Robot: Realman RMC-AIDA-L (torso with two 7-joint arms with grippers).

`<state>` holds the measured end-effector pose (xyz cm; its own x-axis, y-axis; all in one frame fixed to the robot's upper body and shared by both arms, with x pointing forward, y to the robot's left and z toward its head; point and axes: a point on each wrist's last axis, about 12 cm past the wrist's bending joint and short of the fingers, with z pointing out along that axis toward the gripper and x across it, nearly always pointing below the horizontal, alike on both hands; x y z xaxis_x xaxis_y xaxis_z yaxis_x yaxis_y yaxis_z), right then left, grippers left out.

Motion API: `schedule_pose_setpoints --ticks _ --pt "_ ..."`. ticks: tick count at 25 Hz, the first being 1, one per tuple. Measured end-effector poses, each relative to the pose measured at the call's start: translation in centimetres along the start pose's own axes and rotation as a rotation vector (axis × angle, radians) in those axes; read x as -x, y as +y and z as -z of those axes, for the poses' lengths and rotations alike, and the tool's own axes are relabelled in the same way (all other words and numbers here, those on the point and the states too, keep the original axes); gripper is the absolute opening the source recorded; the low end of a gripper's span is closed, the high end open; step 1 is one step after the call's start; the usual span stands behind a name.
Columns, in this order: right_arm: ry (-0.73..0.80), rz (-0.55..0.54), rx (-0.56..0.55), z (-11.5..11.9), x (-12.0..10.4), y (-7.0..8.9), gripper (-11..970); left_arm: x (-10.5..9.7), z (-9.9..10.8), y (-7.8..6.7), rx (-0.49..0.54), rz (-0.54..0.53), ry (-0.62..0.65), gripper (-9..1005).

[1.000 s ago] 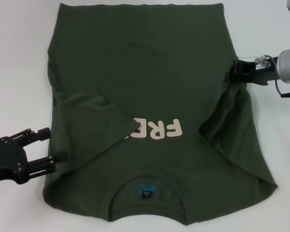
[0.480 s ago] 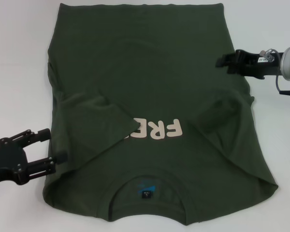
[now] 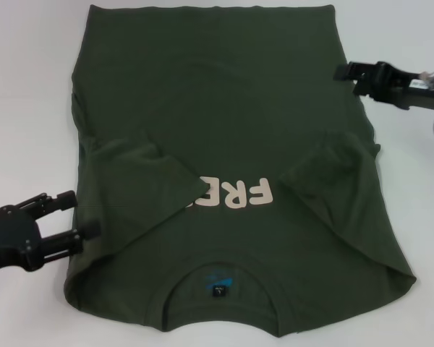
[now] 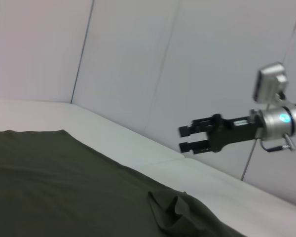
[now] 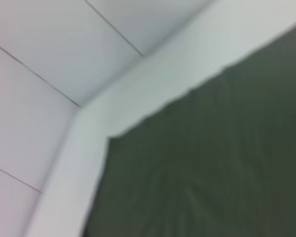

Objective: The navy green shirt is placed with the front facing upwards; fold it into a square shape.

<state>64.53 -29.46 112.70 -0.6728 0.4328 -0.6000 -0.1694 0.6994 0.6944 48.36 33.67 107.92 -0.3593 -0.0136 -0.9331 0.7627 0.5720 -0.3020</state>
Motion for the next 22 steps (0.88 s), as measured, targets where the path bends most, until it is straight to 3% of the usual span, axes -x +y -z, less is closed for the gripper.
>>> schedule_pose_setpoints --ticks 4,12,20,22 --pt "-0.057 0.020 0.131 2.5 -0.8 -0.8 667 0.7 0.1 0.4 -0.006 0.111 0.002 831" --pt "-0.068 0.030 0.217 7.8 -3.7 -3.6 666 2.8 1.3 0.8 -0.058 0.403 0.059 833" --pt "-0.076 0.036 0.240 10.8 -6.4 -5.2 931 4.0 1.7 2.3 0.027 0.632 0.289 837" --pt "-0.075 0.023 0.230 11.2 -6.9 -5.6 928 4.1 1.5 2.7 0.053 0.664 0.344 836"
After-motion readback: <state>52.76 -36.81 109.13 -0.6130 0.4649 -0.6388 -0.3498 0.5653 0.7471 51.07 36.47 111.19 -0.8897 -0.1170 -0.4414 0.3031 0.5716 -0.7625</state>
